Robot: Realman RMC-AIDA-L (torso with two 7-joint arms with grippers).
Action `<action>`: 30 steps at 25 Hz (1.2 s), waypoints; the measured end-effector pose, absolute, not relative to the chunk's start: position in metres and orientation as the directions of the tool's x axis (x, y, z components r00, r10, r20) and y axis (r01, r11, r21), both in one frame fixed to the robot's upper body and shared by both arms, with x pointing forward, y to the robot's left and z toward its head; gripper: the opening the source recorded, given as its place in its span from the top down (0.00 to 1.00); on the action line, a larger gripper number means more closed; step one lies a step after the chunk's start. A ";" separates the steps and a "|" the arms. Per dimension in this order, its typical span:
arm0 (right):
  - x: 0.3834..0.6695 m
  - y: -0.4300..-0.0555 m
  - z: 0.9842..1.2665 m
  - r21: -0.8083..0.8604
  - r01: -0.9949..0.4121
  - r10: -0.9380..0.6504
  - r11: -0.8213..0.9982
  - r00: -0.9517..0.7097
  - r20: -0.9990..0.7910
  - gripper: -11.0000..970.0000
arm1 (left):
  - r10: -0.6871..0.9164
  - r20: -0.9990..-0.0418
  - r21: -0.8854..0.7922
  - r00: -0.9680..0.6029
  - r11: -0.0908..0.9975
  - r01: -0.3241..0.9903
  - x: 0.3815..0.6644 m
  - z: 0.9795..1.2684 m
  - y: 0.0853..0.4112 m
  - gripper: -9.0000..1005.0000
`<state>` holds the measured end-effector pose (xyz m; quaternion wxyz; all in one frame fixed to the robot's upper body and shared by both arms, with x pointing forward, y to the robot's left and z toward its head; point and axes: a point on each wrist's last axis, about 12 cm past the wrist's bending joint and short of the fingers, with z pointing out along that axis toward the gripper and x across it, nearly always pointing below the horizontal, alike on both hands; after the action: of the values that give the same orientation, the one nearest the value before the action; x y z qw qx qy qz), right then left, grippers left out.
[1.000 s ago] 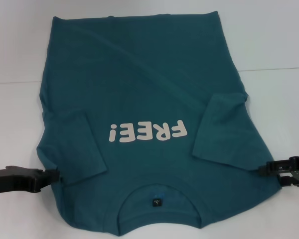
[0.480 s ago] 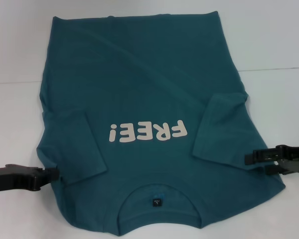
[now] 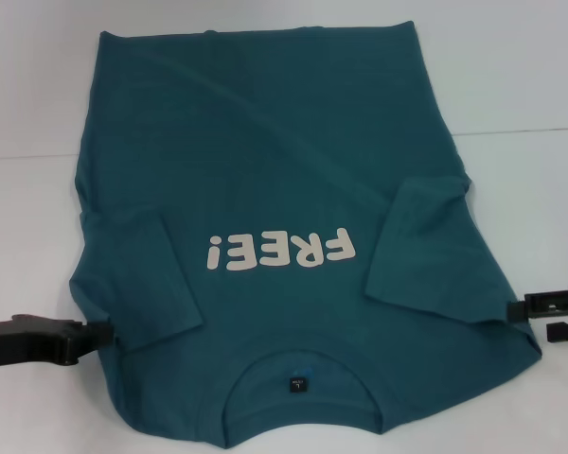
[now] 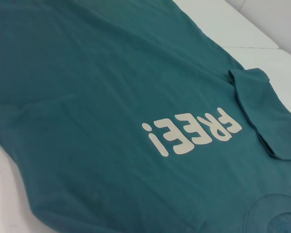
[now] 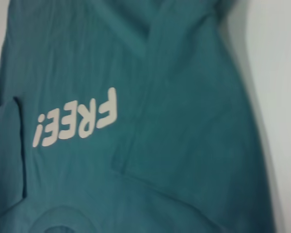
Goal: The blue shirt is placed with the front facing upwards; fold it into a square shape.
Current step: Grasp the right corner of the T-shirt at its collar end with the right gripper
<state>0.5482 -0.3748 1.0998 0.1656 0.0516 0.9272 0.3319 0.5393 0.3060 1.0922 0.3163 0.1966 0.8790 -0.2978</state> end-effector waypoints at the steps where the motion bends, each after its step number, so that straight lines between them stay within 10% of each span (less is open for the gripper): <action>1: 0.547 -0.376 1.099 0.632 -0.011 0.207 0.775 -0.940 -0.270 0.03 | 0.157 -0.673 -0.399 -0.723 0.745 0.534 0.539 1.092 0.306 0.94; 30: 0.554 -0.354 1.083 0.624 -0.011 0.196 0.781 -0.945 -0.262 0.03 | 0.158 -0.676 -0.398 -0.719 0.743 0.538 0.541 1.093 0.305 0.94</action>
<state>0.5540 -0.3538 1.0828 0.1580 0.0497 0.9304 0.3271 0.5406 0.3053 1.0931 0.3177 0.1982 0.8779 -0.2984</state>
